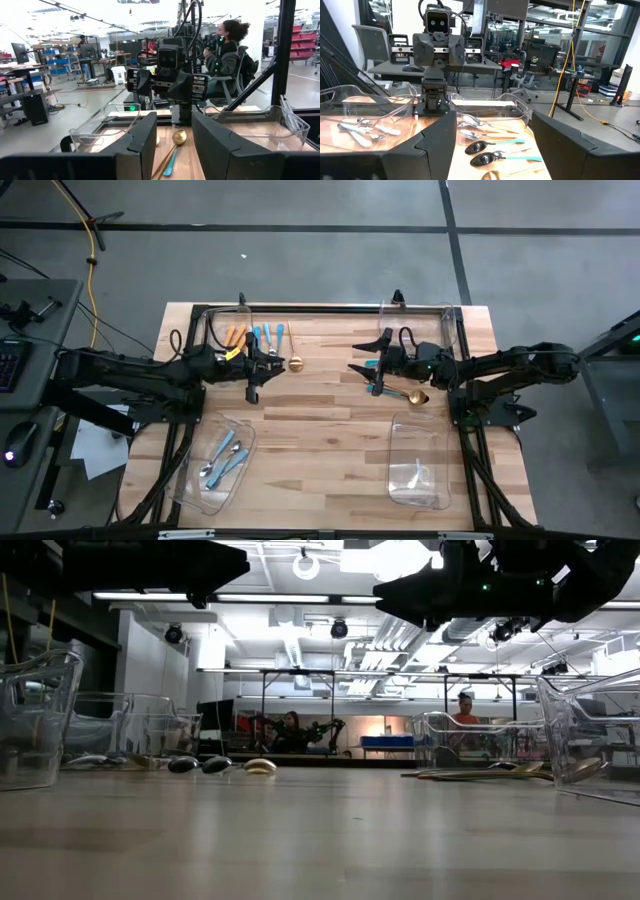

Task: Sort silverware by color (type)
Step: Put the light blue spoon into the bottom left transparent bin

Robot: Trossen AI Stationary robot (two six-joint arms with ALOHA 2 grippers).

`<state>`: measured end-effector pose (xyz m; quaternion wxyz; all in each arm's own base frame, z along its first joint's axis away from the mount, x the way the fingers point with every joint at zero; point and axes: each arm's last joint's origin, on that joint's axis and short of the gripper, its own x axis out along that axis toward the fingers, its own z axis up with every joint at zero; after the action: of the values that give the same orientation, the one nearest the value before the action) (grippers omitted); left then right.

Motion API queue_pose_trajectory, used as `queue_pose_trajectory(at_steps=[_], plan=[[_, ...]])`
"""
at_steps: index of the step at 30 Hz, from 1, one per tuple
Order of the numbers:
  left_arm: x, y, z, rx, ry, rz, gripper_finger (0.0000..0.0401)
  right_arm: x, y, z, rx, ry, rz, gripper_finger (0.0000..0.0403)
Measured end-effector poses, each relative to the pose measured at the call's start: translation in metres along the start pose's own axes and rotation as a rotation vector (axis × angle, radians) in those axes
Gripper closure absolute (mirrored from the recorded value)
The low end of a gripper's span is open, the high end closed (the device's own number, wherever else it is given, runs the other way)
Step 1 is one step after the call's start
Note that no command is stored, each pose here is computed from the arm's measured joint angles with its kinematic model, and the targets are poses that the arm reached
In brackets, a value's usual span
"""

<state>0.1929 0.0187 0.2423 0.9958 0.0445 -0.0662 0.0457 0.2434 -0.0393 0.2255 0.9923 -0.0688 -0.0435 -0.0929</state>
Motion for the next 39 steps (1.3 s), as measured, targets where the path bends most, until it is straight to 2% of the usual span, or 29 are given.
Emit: queue_pose_trajectory(at_steps=[21, 24, 26, 32, 35, 39], plan=[[0.0, 0.0, 0.0, -0.002, -0.001, 0.002, 0.0286, 0.0, 0.0, 0.0, 0.001, 0.0, 0.0, 0.016], [0.0, 0.0, 0.0, -0.071, -0.001, 0.008, 0.0286, 0.0, 0.0, 0.0, 0.001, 0.0, 0.0, 0.016], [0.0, 0.002, 0.0, -0.117, -0.002, 0.057, 0.0286, 0.0, 0.0, 0.0, 0.001, 0.0, 0.0, 0.016], [0.008, 0.007, -0.001, -0.157, 0.049, 0.232, 0.0286, 0.0, 0.0, 0.0, 0.001, -0.003, -0.001, 0.016], [0.022, 0.01, 0.003, -0.212, 0.155, 0.335, 0.0286, 0.0, 0.0, 0.002, 0.001, -0.018, -0.003, 0.016], [0.046, 0.023, 0.012, -0.202, 0.364, 0.559, 0.0286, 0.0, 0.0, 0.002, 0.001, -0.023, -0.003, 0.016]])
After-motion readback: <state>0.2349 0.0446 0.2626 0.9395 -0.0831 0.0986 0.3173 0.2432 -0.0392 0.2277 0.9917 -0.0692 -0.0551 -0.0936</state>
